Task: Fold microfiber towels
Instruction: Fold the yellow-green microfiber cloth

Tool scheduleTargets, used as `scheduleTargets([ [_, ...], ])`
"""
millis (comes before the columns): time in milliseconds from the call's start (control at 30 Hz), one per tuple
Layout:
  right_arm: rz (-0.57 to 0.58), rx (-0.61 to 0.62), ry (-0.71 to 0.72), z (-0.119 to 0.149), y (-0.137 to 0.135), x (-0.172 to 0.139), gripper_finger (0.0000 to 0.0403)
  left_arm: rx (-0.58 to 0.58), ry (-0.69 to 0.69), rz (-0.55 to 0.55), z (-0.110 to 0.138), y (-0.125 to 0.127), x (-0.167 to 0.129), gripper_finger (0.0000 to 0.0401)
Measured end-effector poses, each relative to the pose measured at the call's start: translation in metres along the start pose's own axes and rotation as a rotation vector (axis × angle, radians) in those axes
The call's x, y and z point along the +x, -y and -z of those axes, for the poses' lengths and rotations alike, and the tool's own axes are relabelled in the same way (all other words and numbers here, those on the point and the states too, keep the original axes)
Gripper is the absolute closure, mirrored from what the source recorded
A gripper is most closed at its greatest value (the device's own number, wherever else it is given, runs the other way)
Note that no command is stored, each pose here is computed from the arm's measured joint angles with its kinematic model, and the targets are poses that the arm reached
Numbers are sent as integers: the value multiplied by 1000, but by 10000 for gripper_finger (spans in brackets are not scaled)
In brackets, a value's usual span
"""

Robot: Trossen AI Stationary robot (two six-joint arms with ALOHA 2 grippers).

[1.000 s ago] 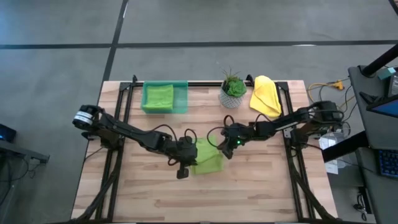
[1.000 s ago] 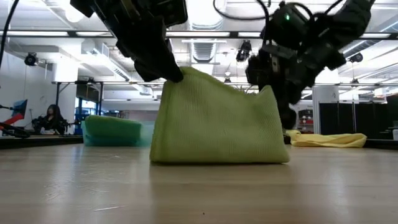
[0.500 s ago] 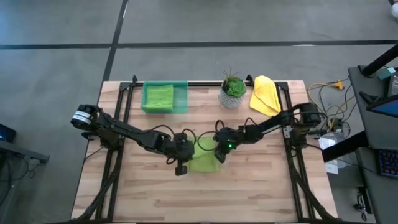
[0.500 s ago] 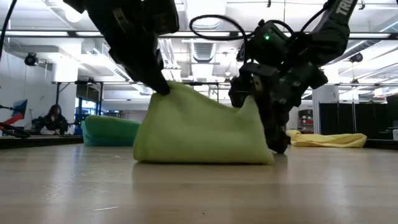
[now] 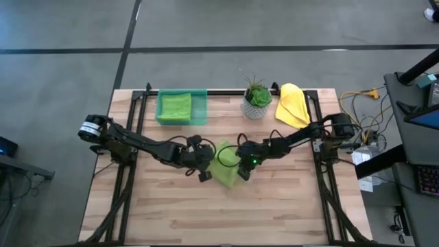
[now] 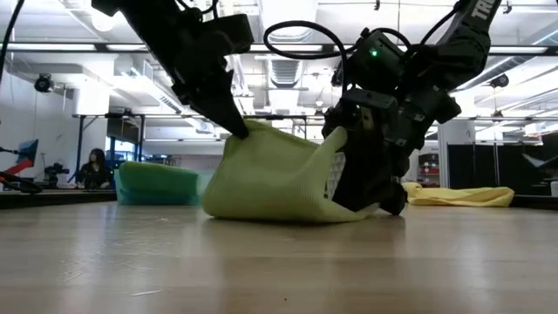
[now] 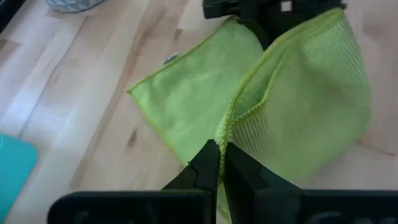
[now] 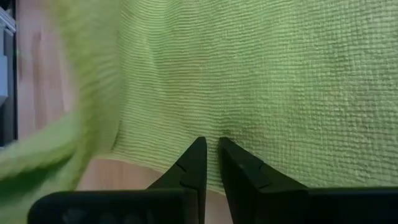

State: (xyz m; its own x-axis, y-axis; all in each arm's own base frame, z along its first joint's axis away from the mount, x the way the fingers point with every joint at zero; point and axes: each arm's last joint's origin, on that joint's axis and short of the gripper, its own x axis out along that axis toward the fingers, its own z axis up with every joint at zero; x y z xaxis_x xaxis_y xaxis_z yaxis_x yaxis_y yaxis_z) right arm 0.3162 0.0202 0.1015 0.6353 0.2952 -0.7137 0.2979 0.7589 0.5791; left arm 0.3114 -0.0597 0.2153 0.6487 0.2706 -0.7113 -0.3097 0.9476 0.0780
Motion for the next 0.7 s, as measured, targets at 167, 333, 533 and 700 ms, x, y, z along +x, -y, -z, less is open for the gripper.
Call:
scheduleTargets([
  [167, -3, -6, -6, 2, -3, 0, 364, 2, 40, -25, -4, -2, 1, 401],
  [333, -12, -9, 5, 2, -9, -8, 364, 34, 63, 16, -7, 0, 1, 401],
  [533, 32, -85, 121, 6, -35, -21, 364, 32, 63, 19, -7, 0, 1, 401],
  [700, 156, -154, 169, 25, -52, -18, 364, 6, 82, 27, -9, 0, 1, 401],
])
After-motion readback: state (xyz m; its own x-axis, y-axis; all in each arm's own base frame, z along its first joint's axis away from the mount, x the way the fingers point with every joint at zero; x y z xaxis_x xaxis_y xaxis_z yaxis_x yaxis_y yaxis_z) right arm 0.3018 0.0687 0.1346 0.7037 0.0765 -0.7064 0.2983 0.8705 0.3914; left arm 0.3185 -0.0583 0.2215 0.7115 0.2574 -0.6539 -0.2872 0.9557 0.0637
